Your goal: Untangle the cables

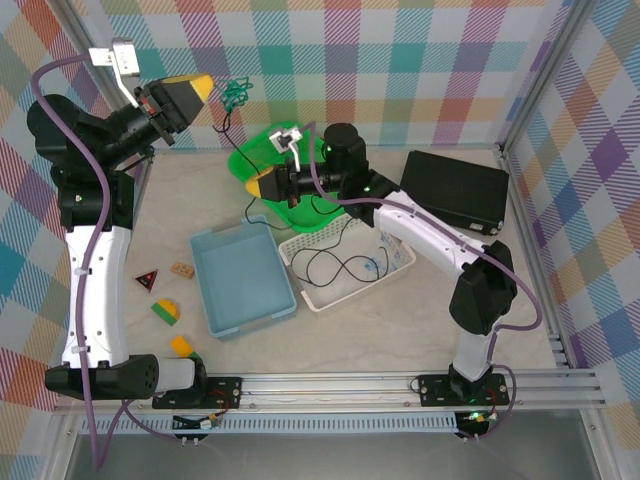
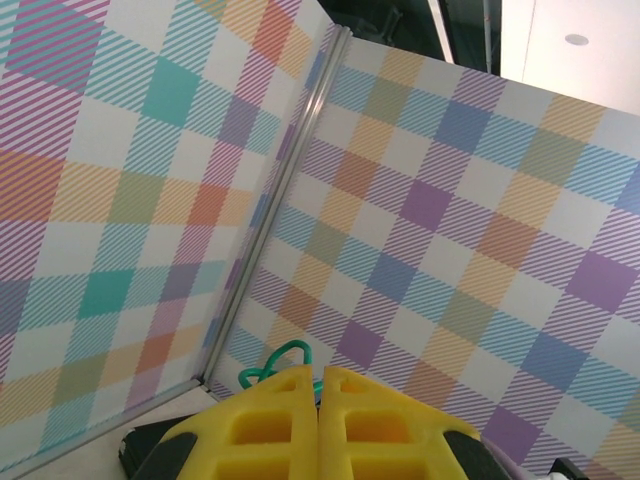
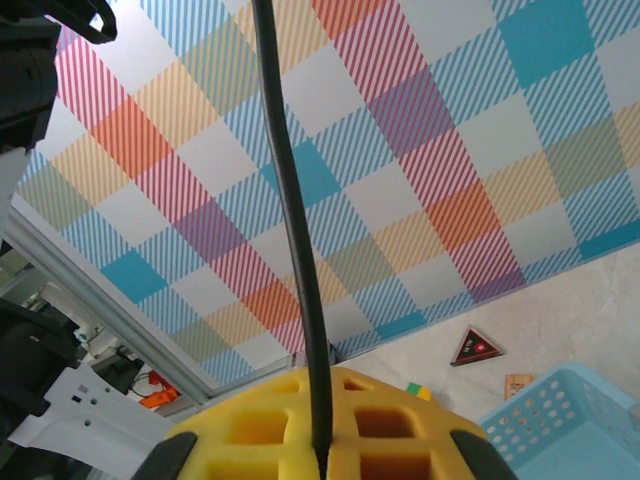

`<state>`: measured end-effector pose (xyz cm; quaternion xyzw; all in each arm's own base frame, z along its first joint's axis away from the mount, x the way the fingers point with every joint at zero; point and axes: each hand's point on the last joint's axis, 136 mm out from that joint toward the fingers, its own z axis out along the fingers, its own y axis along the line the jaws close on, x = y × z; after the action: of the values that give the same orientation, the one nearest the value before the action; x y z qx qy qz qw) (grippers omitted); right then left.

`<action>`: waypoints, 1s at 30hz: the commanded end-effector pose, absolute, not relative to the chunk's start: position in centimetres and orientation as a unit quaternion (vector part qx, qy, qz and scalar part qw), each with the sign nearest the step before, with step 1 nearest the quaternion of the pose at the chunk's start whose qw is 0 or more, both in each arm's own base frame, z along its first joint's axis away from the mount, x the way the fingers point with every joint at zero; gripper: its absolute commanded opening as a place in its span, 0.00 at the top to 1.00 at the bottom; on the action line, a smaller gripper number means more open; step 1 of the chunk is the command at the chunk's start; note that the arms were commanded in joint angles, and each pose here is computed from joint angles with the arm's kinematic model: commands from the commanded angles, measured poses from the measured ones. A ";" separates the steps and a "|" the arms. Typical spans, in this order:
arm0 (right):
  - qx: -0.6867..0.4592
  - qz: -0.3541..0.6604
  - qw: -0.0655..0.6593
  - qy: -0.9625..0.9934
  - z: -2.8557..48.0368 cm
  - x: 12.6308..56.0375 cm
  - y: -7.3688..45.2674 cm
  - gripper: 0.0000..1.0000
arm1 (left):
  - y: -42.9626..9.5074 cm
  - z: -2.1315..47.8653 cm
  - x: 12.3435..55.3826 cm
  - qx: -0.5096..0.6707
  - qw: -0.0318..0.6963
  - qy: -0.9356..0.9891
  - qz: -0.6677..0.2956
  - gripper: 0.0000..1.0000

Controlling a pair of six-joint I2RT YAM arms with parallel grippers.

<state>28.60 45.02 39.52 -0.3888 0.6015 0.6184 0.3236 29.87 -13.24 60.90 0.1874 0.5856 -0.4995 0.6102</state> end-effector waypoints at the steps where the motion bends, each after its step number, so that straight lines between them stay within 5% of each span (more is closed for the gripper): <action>1: -0.396 0.594 0.350 0.606 40.5 28.5 43.8 1.00 | -12.8 62.1 28.8 0.194 0.634 0.572 -0.484 1.00; 14: -0.261 0.421 0.364 0.789 30.6 30.1 27.8 1.00 | -12.1 62.7 28.3 0.195 0.671 0.571 -0.431 1.00; 30: -0.281 0.438 0.428 0.739 38.3 25.5 24.0 1.00 | -11.2 59.9 29.1 0.170 0.657 0.630 -0.377 1.00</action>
<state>26.78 24.04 36.26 -0.2626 0.7591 0.4241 0.4183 30.07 -11.72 60.29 0.1693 0.6170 -0.4050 0.6532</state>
